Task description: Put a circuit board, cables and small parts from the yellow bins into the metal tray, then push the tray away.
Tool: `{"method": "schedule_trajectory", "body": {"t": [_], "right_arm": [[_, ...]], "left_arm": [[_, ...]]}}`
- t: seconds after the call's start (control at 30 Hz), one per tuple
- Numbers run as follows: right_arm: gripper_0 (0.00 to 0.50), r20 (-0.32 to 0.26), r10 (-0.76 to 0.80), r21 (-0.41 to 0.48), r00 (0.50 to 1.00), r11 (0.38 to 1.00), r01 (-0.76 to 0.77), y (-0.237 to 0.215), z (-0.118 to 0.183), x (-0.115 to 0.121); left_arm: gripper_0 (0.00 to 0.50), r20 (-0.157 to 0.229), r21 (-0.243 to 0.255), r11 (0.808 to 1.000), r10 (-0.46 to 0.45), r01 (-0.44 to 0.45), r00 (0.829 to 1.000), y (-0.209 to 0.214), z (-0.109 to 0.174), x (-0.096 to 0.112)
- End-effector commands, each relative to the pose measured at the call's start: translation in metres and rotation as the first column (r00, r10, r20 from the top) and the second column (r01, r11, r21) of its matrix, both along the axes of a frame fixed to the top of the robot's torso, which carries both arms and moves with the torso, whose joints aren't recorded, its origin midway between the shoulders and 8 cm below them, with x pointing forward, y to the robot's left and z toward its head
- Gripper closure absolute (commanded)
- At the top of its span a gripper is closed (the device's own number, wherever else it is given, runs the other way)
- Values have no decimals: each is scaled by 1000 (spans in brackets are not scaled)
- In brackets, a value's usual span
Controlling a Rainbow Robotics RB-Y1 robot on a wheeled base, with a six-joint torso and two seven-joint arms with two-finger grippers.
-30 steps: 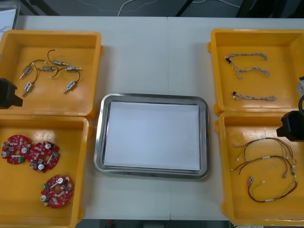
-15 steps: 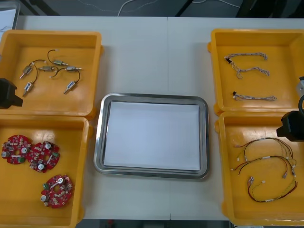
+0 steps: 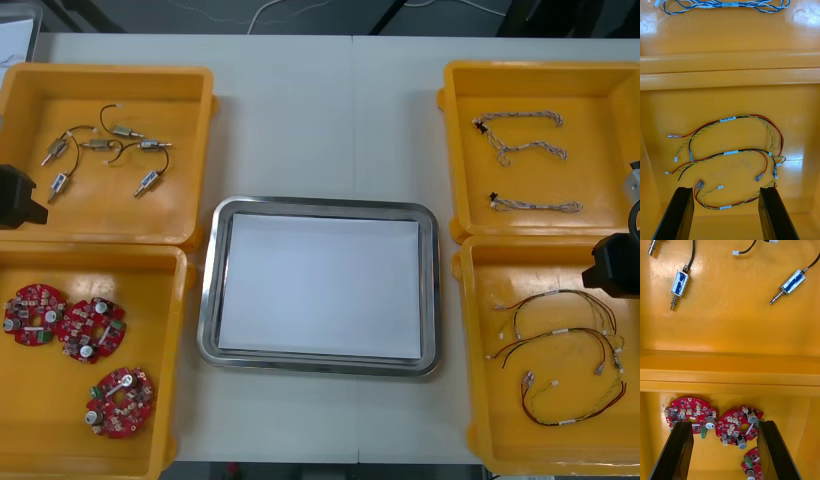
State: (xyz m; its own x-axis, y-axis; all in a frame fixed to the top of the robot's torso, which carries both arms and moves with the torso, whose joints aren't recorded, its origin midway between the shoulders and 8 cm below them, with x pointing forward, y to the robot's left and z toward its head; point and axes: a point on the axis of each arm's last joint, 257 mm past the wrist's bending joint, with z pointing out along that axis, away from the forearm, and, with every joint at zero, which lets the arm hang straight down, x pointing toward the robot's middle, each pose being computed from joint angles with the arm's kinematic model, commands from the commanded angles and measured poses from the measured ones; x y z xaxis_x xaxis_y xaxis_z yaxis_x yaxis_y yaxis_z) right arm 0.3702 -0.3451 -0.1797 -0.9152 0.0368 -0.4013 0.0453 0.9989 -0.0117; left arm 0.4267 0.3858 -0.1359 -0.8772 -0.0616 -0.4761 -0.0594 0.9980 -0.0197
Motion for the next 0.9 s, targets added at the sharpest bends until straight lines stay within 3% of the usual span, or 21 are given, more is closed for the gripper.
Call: {"method": "schedule_trajectory", "body": {"t": [0.03, 0.2, 0.5, 0.7, 0.9], "right_arm": [[0, 24, 25, 0, 999, 1000, -25, 7, 6, 8], [0, 23, -16, -3, 1000, 1000, 17, 2, 17, 10], [0, 19, -281, 114, 960, 954, 277, 0, 17, 10], [0, -12, -513, 195, 858, 841, 505, -9, 10, 6], [0, -43, -715, 249, 698, 669, 701, -25, 0, 0]], "left_arm": [[0, 1, 3, 1000, 31, -31, 1000, 8, -2, -9], [0, 7, -9, 1000, 29, -29, 1000, 6, 0, -8], [0, 22, -15, 1000, 13, -13, 1000, 8, 8, -12], [0, 35, 1, 1000, 24, -24, 999, 17, 4, -36], [0, 16, 19, 998, 63, -64, 998, 30, -11, -70]]}}
